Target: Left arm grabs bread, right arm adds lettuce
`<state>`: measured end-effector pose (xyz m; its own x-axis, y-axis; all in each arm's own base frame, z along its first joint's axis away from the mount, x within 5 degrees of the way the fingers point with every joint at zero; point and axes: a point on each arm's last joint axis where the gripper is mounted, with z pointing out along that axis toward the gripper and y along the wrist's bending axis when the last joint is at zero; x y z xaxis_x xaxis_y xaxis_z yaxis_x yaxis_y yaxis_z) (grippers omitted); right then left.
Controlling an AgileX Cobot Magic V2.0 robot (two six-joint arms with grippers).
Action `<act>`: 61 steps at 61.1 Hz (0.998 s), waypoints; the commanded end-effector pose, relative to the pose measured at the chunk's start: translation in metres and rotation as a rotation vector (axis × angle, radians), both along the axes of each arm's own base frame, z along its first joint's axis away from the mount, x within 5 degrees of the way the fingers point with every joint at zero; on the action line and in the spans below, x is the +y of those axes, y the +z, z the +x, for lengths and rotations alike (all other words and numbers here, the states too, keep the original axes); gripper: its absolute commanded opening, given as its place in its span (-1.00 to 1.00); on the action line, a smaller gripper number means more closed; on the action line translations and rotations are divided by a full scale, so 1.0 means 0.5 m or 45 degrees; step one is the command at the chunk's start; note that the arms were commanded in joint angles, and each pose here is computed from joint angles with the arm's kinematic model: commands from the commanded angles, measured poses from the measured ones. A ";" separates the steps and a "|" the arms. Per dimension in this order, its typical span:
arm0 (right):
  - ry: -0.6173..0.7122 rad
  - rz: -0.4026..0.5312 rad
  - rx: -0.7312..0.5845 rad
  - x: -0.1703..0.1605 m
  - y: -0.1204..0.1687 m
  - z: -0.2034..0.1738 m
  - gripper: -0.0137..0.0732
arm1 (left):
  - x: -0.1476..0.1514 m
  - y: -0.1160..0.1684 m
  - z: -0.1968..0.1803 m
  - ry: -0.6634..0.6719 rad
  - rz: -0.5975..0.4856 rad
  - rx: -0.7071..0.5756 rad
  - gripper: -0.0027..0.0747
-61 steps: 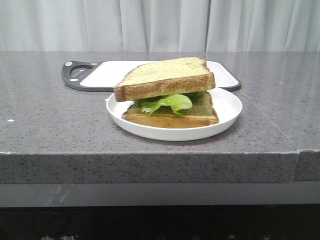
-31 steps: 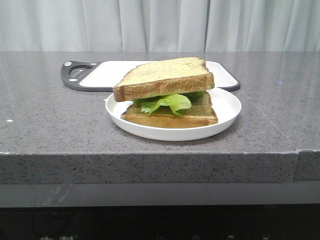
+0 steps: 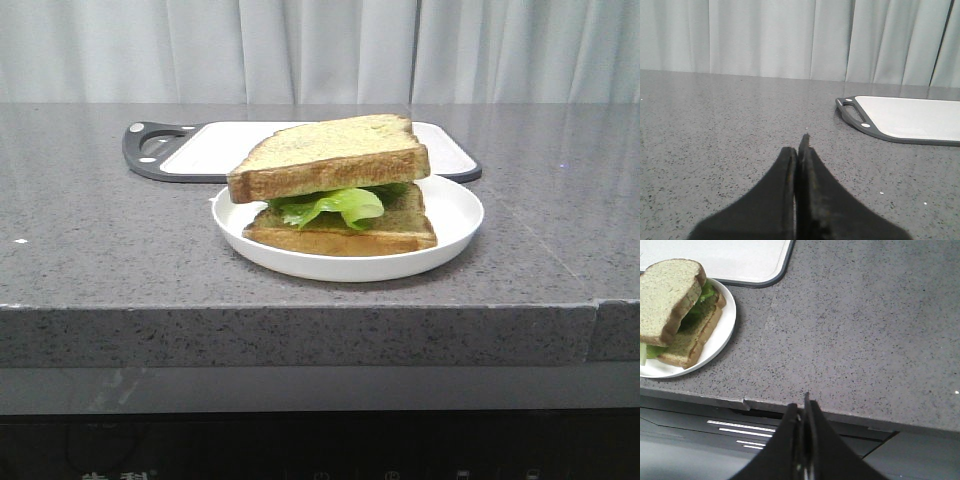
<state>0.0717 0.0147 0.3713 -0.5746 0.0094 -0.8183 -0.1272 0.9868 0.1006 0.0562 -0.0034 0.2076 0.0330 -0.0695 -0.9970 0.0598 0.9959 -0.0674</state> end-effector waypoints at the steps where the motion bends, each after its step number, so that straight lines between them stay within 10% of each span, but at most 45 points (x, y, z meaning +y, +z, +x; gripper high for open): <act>1: -0.017 0.014 -0.094 -0.001 0.020 0.006 -0.84 | 0.002 0.014 -0.004 0.013 -0.019 -0.124 -0.98; 28: -0.018 0.021 -0.239 -0.002 -0.007 -0.003 -0.84 | 0.002 0.014 -0.004 0.013 -0.019 -0.124 -0.98; 46: -0.119 0.068 -0.704 -0.016 -0.188 -0.026 -0.84 | 0.002 0.014 -0.004 0.013 -0.019 -0.124 -0.98; 61: -0.178 0.075 -0.776 -0.023 -0.316 -0.034 -0.84 | 0.002 0.014 -0.004 0.013 -0.019 -0.124 -0.98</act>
<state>0.0554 0.0057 0.2069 -0.1312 0.0942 -0.9869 -0.0640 0.9926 0.1033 0.0562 -0.0034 0.2076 0.0330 -0.0695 -0.9970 0.0598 0.9959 -0.0674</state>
